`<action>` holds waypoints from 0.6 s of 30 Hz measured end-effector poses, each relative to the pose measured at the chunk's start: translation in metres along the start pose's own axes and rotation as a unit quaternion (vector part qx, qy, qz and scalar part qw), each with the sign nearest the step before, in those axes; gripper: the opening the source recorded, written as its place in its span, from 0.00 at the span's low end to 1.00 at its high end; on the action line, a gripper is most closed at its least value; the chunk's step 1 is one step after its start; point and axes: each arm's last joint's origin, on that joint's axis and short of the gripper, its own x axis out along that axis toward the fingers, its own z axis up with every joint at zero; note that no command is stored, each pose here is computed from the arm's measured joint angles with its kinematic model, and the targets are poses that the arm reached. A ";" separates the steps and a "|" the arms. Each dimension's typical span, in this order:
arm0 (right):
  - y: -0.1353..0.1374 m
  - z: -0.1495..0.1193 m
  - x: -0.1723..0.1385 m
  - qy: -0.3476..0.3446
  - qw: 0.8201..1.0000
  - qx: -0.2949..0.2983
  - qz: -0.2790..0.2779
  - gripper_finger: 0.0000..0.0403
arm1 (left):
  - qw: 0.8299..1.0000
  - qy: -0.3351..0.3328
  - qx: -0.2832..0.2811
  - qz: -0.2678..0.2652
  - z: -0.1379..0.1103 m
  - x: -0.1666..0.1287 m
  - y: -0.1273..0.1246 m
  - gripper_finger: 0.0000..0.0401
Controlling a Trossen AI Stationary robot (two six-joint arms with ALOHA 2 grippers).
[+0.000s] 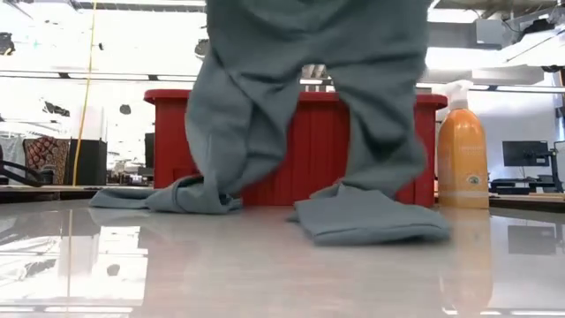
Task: Fold Laundry from Bin
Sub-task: Fold the light blue pants
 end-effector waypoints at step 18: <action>0.175 -0.128 0.064 0.280 0.958 0.032 0.058 0.04 | 0.950 0.140 0.156 -0.233 -0.111 0.066 -0.258 0.00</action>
